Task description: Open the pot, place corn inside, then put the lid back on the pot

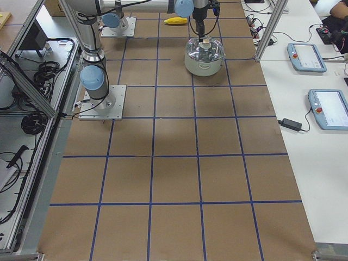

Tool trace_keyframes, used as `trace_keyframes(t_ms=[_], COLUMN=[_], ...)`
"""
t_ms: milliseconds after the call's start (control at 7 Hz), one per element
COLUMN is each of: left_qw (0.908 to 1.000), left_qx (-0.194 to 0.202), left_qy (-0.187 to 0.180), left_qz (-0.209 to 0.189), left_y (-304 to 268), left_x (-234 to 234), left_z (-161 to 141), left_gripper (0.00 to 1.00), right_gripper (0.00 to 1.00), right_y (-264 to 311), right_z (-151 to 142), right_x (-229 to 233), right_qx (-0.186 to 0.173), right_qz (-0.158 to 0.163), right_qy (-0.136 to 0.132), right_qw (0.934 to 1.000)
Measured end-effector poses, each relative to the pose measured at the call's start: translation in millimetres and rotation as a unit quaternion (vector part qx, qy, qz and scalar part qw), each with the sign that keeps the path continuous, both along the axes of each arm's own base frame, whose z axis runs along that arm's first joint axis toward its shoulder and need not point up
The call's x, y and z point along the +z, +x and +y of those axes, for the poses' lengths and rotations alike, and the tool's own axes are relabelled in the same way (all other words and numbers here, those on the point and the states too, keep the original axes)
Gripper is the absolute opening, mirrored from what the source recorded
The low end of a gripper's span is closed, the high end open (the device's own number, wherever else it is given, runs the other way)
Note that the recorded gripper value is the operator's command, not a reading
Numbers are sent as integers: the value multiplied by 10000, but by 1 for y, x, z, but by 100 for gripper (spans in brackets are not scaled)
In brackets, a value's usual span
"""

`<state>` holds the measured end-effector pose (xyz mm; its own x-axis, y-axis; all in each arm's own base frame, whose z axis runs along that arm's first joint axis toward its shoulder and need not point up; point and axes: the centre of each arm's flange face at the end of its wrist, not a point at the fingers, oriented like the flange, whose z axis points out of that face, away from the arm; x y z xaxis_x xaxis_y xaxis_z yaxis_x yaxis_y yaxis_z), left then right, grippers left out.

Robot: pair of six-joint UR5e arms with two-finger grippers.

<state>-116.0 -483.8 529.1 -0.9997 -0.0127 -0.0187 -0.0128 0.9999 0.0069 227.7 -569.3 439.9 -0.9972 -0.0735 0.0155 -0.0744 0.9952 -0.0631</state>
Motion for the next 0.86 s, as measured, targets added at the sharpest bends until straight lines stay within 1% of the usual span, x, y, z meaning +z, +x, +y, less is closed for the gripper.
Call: trace_keyframes(t_ms=[286, 429, 571, 857], left_qw=[10000, 10000, 10000, 10000], left_qx=[2, 5, 6, 8], left_qy=[8, 8, 7, 9], left_qz=[0, 0, 0, 0], left_y=[0, 1, 1, 1], left_x=[-1, -1, -1, -1], left_z=[0, 0, 0, 0], left_gripper=[100, 100, 100, 100], right_gripper=[97, 97, 96, 96], right_y=[12, 19, 26, 48], right_z=[-15, -21, -31, -49], right_x=[-27, -40, -49, -57], right_qx=[24, 49, 77, 191], right_qz=[-80, -142, -155, -118], right_qy=[296, 395, 438, 391], right_qw=[9995, 9991, 9989, 9990])
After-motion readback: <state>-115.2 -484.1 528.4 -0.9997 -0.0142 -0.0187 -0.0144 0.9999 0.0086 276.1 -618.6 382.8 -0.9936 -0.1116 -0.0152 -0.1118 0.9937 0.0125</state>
